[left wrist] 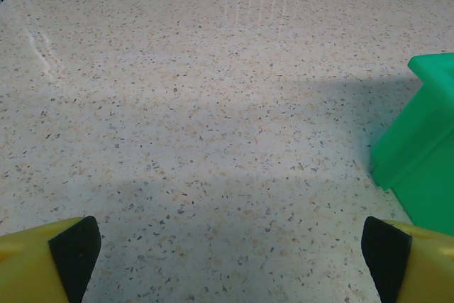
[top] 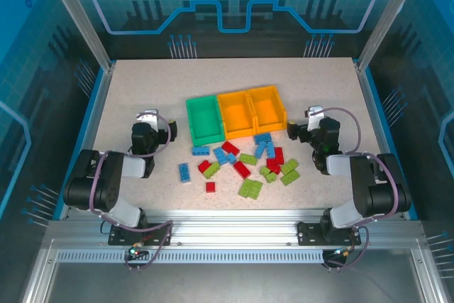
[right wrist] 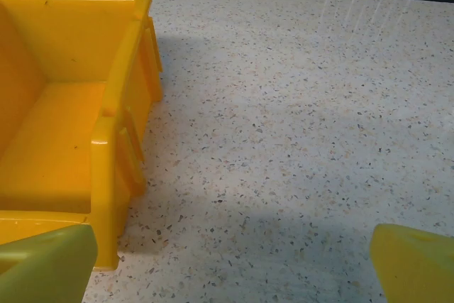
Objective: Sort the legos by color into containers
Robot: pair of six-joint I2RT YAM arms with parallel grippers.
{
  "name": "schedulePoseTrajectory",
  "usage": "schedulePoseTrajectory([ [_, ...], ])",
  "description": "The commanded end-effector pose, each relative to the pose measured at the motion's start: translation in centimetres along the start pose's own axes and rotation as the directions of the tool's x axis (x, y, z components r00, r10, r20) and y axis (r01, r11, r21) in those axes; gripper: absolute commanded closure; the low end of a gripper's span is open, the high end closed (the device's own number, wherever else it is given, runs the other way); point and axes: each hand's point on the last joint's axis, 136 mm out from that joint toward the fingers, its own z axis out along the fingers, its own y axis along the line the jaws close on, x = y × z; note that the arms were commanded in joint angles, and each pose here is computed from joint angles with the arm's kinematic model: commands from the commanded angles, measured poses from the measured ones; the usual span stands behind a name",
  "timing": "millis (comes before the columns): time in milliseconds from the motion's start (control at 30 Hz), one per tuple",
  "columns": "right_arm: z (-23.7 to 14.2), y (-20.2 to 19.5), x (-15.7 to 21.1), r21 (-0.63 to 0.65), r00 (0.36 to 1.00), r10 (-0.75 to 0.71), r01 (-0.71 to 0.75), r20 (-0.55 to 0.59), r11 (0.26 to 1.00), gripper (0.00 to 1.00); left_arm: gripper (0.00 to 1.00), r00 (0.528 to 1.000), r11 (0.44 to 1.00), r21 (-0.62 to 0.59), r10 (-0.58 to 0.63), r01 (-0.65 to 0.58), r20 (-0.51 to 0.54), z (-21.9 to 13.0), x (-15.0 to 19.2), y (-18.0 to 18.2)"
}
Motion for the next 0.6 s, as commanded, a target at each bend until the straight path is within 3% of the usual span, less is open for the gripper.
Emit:
schedulePoseTrajectory([
  [0,0.30,0.09,-0.53,0.005,1.000,-0.015,0.015,0.009,1.000,0.00,0.01,0.999,1.000,0.023,-0.020,0.019,0.049,0.12,-1.61,-0.30],
  [567,0.30,0.06,-0.50,0.002,1.000,-0.013,0.013,0.008,1.000,0.00,0.01,0.999,1.000,0.023,-0.019,0.018,0.050,0.12,-1.64,-0.29],
])
